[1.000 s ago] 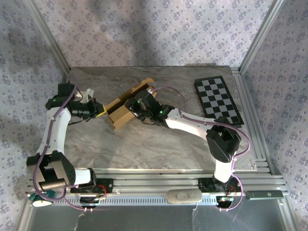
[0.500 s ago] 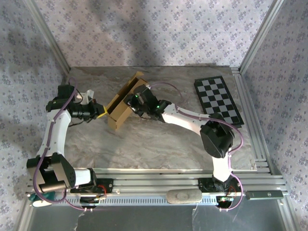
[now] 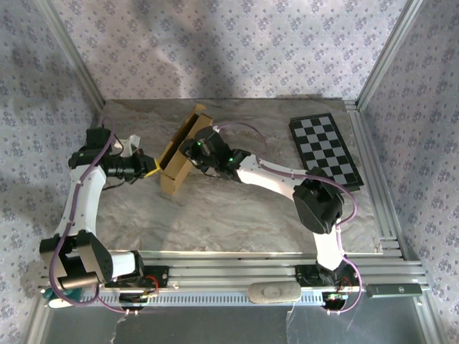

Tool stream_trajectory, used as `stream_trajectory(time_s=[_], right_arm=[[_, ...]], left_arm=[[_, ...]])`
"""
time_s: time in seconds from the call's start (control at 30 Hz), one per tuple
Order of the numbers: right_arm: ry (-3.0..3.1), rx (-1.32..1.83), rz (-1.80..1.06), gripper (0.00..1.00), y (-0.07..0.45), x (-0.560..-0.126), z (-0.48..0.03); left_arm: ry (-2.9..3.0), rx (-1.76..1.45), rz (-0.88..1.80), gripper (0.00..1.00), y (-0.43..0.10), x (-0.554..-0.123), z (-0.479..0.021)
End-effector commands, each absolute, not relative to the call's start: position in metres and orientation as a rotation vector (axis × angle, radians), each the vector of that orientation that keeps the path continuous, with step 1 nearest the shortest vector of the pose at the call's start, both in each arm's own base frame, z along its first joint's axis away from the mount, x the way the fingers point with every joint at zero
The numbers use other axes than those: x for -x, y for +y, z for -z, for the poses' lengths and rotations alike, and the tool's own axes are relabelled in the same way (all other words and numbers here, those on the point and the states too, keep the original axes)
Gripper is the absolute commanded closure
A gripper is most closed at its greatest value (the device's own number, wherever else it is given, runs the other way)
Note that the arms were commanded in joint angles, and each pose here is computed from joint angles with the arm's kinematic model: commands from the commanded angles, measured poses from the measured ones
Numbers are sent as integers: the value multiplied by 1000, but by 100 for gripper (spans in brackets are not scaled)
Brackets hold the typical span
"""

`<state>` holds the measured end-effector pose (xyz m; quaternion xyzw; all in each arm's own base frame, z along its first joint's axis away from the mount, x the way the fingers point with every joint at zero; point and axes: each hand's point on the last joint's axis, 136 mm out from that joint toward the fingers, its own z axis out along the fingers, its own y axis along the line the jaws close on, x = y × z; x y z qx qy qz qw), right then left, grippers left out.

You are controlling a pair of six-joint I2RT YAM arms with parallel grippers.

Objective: Fold the paper box

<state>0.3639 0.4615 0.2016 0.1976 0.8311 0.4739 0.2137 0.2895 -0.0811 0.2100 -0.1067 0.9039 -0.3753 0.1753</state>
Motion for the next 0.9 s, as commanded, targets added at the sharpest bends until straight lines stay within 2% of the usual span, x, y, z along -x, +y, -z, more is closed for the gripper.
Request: stream_trajectory(time_s=[0.0, 0.2, 0.37, 0.5, 0.63, 0.73, 0.87], right_arm=[[2361, -520, -1343, 64, 478, -349, -191], [2371, -485, -1359, 64, 481, -350, -194], [2324, -349, -1340, 61, 471, -345, -221], [2304, -260, -1207, 55, 436, -333, -238], [2339, -311, -1131, 45, 400, -324, -206], [2369, -316, -1211, 43, 410, -326, -183], [2354, -262, -1314, 43, 443, -335, -197]], left_arm=[[2613, 341, 1029, 100, -79, -282, -197], [2603, 357, 1014, 100, -77, -283, -196], [2609, 361, 993, 100, -75, -284, -196], [2618, 360, 983, 100, -74, -284, -193], [2614, 359, 976, 100, -73, -286, -195], [2611, 356, 975, 100, -73, -286, -198], [2617, 353, 975, 100, -73, -286, -198]])
